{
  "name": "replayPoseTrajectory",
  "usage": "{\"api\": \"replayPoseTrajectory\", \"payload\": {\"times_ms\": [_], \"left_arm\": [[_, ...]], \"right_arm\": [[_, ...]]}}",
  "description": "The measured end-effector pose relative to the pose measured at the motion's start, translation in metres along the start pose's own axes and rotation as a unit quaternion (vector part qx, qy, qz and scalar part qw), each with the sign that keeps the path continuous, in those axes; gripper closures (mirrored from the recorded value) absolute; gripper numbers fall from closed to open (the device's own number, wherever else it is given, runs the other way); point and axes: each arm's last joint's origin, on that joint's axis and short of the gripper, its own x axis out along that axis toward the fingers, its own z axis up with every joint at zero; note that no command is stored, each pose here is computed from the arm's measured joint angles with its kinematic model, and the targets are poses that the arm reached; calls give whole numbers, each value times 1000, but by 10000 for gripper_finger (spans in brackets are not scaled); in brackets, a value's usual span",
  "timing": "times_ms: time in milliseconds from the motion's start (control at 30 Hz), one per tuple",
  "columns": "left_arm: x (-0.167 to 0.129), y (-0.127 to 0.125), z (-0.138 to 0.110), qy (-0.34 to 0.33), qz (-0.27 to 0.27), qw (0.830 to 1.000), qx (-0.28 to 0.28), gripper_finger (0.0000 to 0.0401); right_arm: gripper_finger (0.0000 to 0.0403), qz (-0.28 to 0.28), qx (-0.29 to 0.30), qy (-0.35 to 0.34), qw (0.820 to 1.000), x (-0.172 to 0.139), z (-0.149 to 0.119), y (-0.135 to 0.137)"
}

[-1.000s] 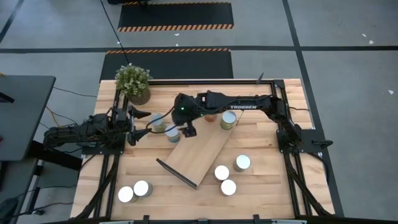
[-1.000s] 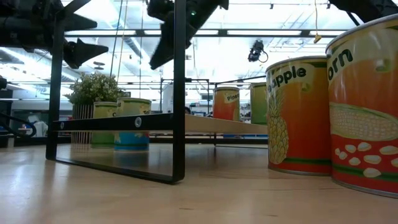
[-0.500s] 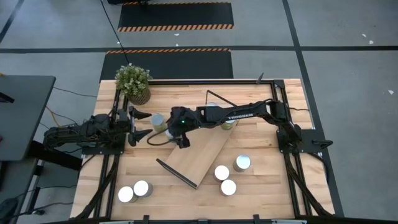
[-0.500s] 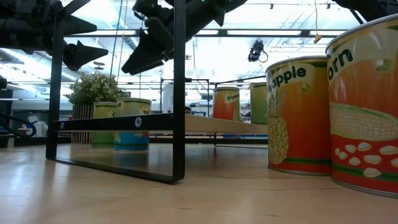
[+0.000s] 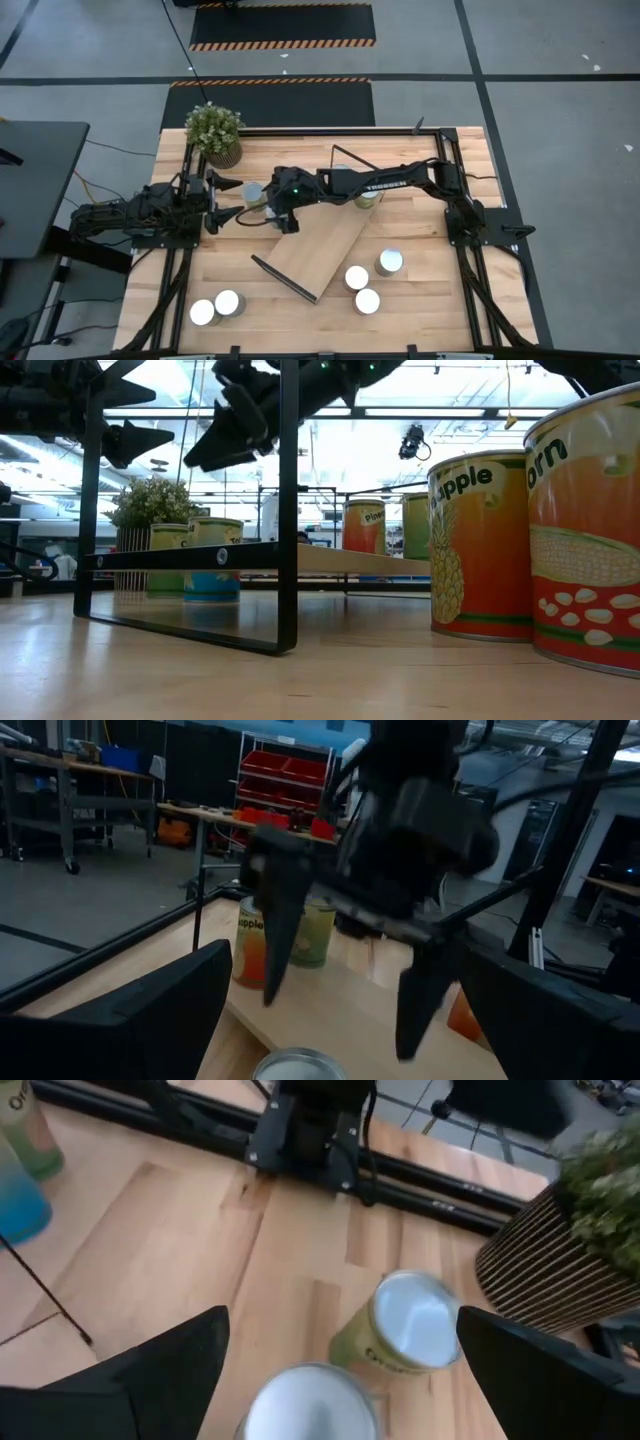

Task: Pick and place cans onto a shelf
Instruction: Put the canned tomatoes on the shelf

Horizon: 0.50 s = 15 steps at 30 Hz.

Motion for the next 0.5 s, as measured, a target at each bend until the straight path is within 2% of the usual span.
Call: {"api": "replayPoseTrajectory", "payload": {"times_ms": [500], "left_arm": [[0,0,0,0,0,1000,-4,9]], "right_arm": [[3,8,12,5,1000,13,-33,8]]}}
